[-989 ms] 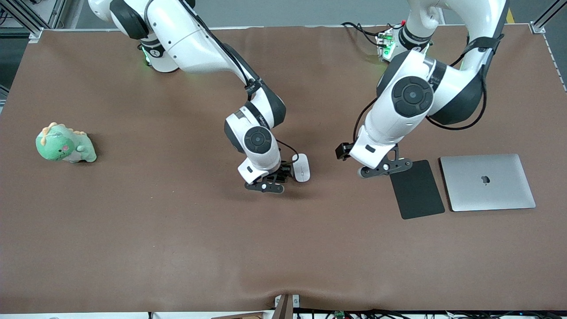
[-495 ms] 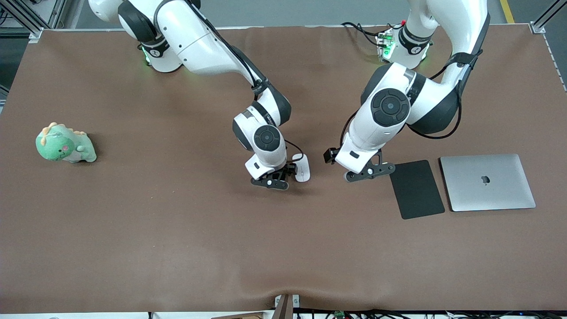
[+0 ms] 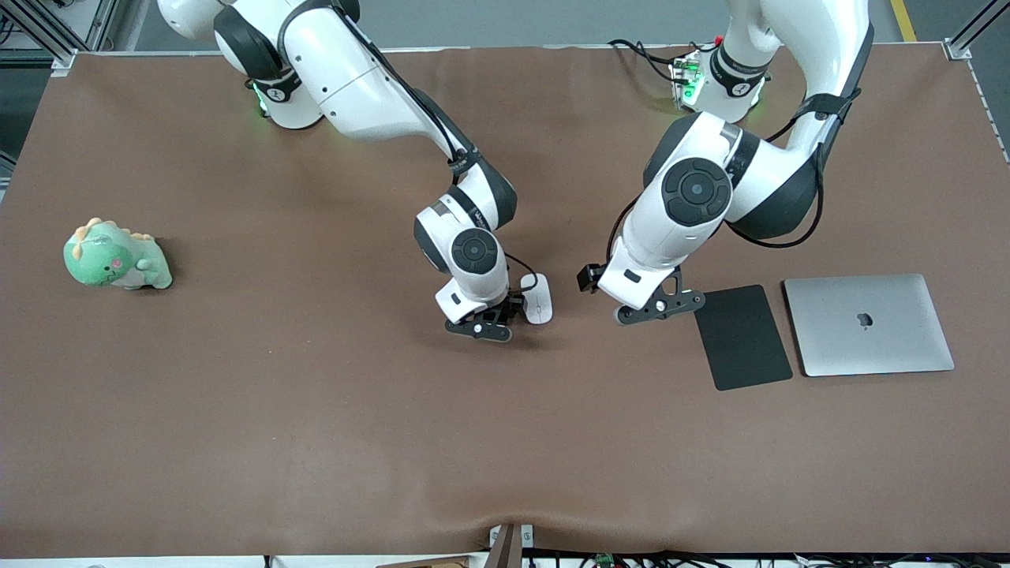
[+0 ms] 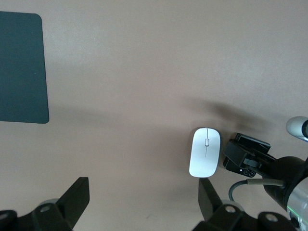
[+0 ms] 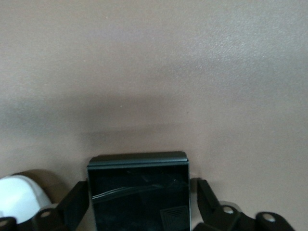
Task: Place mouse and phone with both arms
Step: 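Carry the phone with the right gripper while the left gripper lifts the mouse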
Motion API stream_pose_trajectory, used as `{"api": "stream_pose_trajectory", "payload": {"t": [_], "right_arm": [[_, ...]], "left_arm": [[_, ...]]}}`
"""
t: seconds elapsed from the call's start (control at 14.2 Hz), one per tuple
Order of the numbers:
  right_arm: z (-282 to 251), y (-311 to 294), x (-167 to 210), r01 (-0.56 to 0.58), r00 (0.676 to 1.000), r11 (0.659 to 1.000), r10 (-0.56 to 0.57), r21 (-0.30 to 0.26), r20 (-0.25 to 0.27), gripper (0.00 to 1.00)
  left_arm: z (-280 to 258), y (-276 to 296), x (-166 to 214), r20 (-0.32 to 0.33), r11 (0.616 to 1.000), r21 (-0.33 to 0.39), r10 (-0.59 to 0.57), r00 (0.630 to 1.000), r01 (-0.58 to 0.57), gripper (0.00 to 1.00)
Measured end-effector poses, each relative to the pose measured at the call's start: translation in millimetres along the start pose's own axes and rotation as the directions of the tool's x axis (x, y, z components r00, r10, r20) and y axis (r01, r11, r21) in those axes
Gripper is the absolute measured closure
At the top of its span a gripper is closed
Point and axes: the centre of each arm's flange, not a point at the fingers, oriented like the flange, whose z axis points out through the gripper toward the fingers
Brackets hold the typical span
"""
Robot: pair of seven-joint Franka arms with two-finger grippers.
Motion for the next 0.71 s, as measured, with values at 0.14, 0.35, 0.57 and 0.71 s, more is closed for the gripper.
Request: {"api": "stream_pose_trajectory", "payload": {"t": [0.14, 0.35, 0.57, 0.71], "right_arm": [[-5.4, -0.7, 2.3, 0.004, 1.0, 1.0, -0.004, 0.0, -0.01, 0.2], [-4.9, 4.9, 10.8, 0.001, 1.0, 1.0, 0.0, 0.001, -0.021, 0.2], [-18.5, 19.7, 37.5, 0.055, 0.997, 0.998, -0.054, 0.015, -0.047, 0.2], [-36.4, 43.9, 66.1, 0.09, 0.995, 0.996, -0.089, 0.017, -0.053, 0.2]], "left_arm": [[0.0, 0.0, 0.0, 0.0, 1.0, 0.0, 0.0, 1.0, 0.0, 0.0], [-0.1, -1.5, 1.5, -0.001, 1.0, 0.001, -0.003, 1.0, 0.003, 0.0], [1.5, -2.5, 2.7, 0.0, 1.0, 0.003, -0.005, 1.0, 0.005, 0.0], [8.1, -1.0, 2.6, 0.009, 1.0, 0.008, -0.003, 1.0, 0.003, 0.0]]}}
